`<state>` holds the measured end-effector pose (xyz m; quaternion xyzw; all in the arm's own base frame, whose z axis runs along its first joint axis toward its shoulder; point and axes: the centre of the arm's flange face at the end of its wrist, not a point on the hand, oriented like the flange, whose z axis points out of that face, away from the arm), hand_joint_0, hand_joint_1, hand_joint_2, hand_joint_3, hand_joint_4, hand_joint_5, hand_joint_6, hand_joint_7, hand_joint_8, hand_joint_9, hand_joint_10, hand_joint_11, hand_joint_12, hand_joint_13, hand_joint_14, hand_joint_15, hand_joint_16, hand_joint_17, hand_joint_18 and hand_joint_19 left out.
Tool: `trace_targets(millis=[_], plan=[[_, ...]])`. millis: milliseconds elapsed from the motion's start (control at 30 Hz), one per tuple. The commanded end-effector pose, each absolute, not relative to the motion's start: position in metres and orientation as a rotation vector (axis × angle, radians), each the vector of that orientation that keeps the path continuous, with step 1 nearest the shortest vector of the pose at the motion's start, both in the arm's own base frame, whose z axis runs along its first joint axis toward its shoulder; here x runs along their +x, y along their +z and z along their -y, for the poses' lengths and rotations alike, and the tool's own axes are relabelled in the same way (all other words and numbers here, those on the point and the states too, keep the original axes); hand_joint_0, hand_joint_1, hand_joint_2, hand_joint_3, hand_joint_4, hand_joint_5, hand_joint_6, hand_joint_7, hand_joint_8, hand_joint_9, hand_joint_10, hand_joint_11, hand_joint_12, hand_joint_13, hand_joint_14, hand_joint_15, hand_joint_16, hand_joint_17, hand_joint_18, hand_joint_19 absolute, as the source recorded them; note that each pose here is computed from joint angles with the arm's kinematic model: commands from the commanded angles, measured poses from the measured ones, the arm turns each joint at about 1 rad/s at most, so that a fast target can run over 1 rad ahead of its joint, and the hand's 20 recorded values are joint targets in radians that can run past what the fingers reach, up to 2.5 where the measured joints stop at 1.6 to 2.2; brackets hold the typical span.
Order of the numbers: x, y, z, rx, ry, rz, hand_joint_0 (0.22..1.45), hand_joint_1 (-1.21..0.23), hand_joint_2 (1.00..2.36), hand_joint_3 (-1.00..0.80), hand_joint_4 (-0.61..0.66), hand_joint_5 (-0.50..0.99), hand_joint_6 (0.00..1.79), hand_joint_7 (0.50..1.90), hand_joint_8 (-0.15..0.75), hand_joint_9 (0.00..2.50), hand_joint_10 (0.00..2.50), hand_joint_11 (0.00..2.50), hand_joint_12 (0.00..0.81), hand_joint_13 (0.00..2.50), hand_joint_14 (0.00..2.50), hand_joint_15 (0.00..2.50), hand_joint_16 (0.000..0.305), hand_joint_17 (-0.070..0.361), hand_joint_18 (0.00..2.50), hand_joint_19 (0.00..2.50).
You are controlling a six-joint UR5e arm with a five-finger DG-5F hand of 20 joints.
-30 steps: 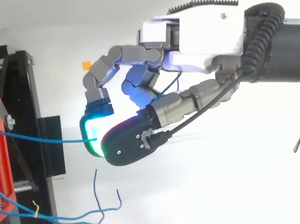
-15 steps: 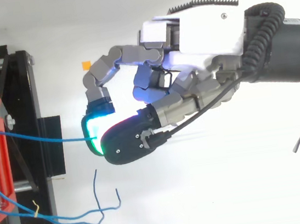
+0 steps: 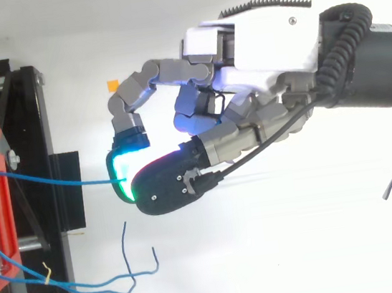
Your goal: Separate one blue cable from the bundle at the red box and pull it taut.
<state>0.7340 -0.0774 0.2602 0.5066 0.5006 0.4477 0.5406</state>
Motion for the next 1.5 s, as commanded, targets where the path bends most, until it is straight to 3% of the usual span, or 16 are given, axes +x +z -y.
trace_targets(millis=[0, 1467], plan=[[0.7339, 0.26, 0.0775, 1.205, 1.064, -1.19, 0.6, -0.67, 1.01, 0.02, 0.15, -0.07, 0.85, 1.21, 0.484, 1.49, 2.5, 1.61, 0.536, 1.64, 2.5, 0.89, 0.099, 0.222, 1.77, 0.77], [0.7339, 0.26, 0.0775, 1.203, 1.063, -1.191, 0.61, -0.67, 1.01, 0.0, 0.13, -0.08, 0.86, 1.19, 0.465, 1.43, 2.5, 1.55, 0.503, 1.53, 2.5, 0.93, 0.091, 0.206, 1.59, 0.74]])
